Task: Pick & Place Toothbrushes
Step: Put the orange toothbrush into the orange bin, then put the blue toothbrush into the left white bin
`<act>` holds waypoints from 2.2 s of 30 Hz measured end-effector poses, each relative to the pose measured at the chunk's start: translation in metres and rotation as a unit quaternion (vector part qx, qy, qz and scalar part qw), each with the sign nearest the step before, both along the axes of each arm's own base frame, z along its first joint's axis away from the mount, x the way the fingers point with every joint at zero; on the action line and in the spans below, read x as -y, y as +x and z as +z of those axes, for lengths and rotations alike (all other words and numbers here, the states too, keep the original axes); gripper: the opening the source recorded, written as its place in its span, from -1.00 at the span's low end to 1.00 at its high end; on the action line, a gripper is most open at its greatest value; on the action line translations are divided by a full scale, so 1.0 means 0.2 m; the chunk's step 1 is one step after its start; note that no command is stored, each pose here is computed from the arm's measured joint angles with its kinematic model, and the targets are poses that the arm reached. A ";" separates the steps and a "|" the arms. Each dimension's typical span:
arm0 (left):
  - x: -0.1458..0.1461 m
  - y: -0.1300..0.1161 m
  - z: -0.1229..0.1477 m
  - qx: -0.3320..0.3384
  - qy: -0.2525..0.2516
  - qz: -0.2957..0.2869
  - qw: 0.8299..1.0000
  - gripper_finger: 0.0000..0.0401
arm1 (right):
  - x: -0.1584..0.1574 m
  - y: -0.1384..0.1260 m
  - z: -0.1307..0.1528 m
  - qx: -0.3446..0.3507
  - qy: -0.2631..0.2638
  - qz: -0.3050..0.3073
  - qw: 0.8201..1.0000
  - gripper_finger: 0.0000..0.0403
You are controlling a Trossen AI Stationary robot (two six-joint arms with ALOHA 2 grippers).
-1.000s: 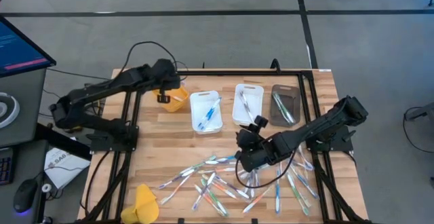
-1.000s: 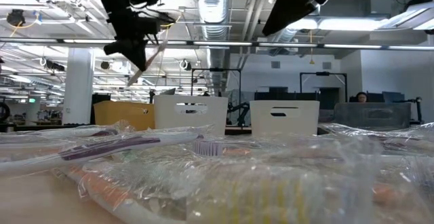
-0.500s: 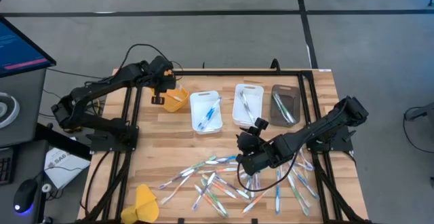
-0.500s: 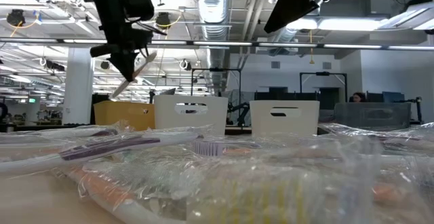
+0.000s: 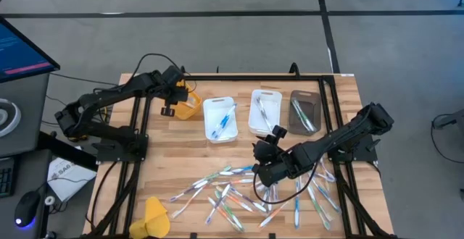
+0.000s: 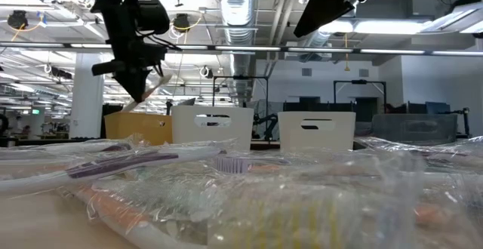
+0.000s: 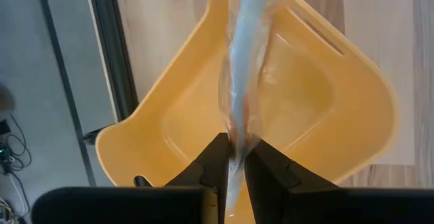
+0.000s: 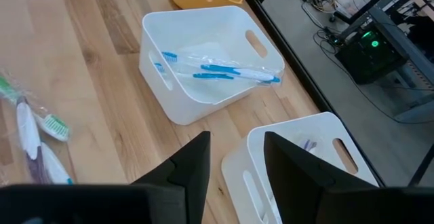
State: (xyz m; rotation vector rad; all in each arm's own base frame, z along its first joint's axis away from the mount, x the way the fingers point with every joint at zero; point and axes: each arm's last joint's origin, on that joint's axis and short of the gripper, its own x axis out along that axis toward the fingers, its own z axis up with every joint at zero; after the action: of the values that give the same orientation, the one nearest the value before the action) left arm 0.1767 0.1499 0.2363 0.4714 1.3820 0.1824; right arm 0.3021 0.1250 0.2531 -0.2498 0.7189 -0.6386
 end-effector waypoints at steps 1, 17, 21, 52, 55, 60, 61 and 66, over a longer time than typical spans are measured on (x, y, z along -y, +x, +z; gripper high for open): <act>0.00 0.00 0.00 0.000 0.000 0.000 1.000 -0.80 | 0.00 0.00 0.00 0.000 0.000 0.000 1.000 -0.35; -0.05 -0.03 0.00 0.008 0.007 0.026 1.000 -0.80 | 0.00 0.00 0.00 0.000 0.000 0.000 1.000 -0.33; -0.05 -0.03 0.00 0.018 -0.004 0.019 1.000 -0.79 | 0.00 0.00 0.00 0.000 0.000 0.000 1.000 -0.34; 0.06 -0.11 0.23 0.168 0.037 0.009 0.985 -0.40 | -0.06 -0.06 -0.06 -0.150 0.178 0.098 0.968 -0.42; 0.09 -0.12 0.26 0.211 0.010 -0.024 0.977 -0.41 | -0.08 -0.09 -0.07 -0.182 0.202 0.112 0.956 -0.43; 0.10 -0.12 0.27 0.227 -0.003 -0.039 0.973 -0.41 | -0.12 -0.14 -0.08 -0.210 0.230 0.096 0.945 -0.44; 0.10 -0.12 0.27 0.227 -0.003 -0.039 0.973 -0.41 | -0.12 -0.15 -0.08 -0.215 0.230 0.092 0.945 -0.44; 0.10 -0.12 0.27 0.232 -0.010 -0.026 0.972 -0.41 | -0.15 -0.19 -0.08 -0.231 0.224 0.090 0.943 -0.44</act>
State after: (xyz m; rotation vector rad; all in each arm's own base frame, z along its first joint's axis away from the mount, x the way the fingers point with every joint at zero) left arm 0.1531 0.1305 0.2895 0.4164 0.9110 0.2202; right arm 0.2639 0.1560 0.2363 -0.0388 1.2558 -0.2255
